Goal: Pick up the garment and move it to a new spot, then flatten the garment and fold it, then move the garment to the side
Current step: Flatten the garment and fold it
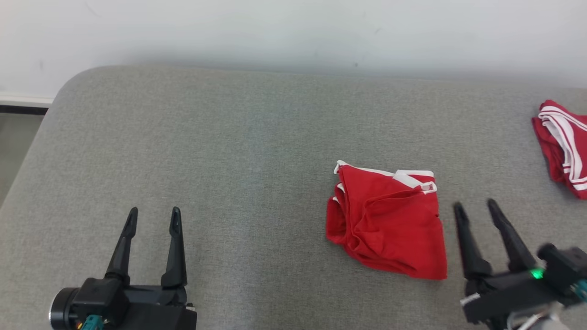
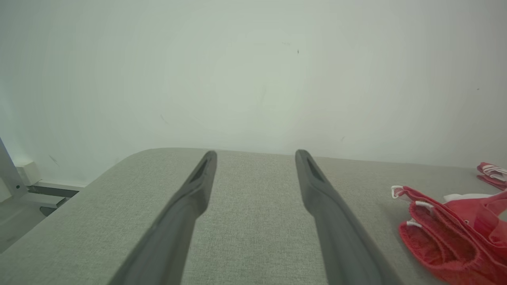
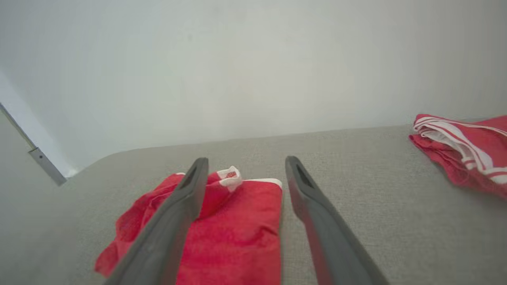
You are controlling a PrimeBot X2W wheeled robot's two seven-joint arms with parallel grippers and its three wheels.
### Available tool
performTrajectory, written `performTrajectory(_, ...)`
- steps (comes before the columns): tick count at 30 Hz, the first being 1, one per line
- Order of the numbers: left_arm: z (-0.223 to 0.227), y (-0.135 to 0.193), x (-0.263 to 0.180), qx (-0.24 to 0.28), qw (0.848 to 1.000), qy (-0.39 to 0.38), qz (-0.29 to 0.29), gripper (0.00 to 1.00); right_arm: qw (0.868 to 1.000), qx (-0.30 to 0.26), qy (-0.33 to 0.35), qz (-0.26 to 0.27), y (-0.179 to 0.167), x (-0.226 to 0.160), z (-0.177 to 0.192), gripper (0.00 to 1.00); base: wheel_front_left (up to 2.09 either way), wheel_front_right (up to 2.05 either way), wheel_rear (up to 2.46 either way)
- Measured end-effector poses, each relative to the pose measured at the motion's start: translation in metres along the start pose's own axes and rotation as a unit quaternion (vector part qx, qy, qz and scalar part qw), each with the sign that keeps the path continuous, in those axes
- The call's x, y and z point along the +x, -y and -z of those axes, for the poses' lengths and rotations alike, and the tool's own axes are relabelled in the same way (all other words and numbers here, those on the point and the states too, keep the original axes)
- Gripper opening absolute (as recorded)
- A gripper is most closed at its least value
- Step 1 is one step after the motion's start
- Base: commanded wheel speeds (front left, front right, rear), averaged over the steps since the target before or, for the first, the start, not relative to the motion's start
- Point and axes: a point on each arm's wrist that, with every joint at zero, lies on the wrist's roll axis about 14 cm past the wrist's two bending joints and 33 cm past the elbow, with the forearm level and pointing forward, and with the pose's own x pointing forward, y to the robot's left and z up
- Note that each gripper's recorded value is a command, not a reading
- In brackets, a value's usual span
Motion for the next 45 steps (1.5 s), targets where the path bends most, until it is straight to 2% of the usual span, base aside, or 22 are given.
performTrajectory(4, -0.001, 0.0, 0.0, 0.005, 1.0, 0.001, 0.004, 1.0, 0.999, 0.0, -0.003, 0.044, 0.023, -0.019, 0.005, 1.0, 0.0, 0.0, 0.0)
performTrajectory(8, 0.0, 0.001, -0.001, 0.006, 1.0, 0.0, 0.005, 1.0, 0.998, -0.008, -0.01, 0.064, 0.033, -0.027, 0.011, 1.0, 0.0, 0.0, 0.0)
performTrajectory(9, 0.0, 0.001, -0.001, 0.006, 1.0, 0.0, 0.007, 1.0, 0.998, -0.006, -0.011, 0.067, 0.034, -0.027, 0.013, 0.67, 0.0, 0.0, 0.0)
performTrajectory(10, 0.0, 0.001, -0.001, 0.007, 1.0, -0.001, 0.008, 1.0, 0.998, -0.005, -0.015, 0.068, 0.034, -0.027, 0.016, 0.09, 0.0, 0.0, 0.0)
performTrajectory(11, 0.0, 0.001, -0.002, 0.008, 1.0, -0.001, 0.007, 1.0, 0.997, -0.003, -0.019, 0.07, 0.035, -0.027, 0.02, 0.0, 0.0, 0.0, 0.0)
performTrajectory(18, 0.001, -0.001, -0.004, 0.011, 1.0, -0.003, 0.006, 1.0, 0.998, -0.005, -0.024, 0.064, 0.034, -0.005, 0.024, 0.0, 0.0, 0.0, 0.0)
performTrajectory(35, 0.005, -0.016, -0.007, 0.017, 1.0, -0.013, -0.019, 1.0, 0.993, -0.005, -0.115, 0.04, 0.023, 0.06, 0.087, 0.0, 0.0, 0.0, 0.0)
performTrajectory(39, 0.006, -0.022, -0.009, 0.019, 0.999, -0.016, -0.029, 1.0, 0.991, 0.0, -0.13, 0.028, 0.01, 0.072, 0.098, 0.0, 0.0, 0.0, 0.0)
performTrajectory(45, 0.006, -0.027, -0.011, 0.02, 0.999, -0.017, -0.037, 1.0, 0.99, 0.002, -0.139, -0.014, -0.026, 0.085, 0.105, 0.0, 0.0, 0.0, 0.0)
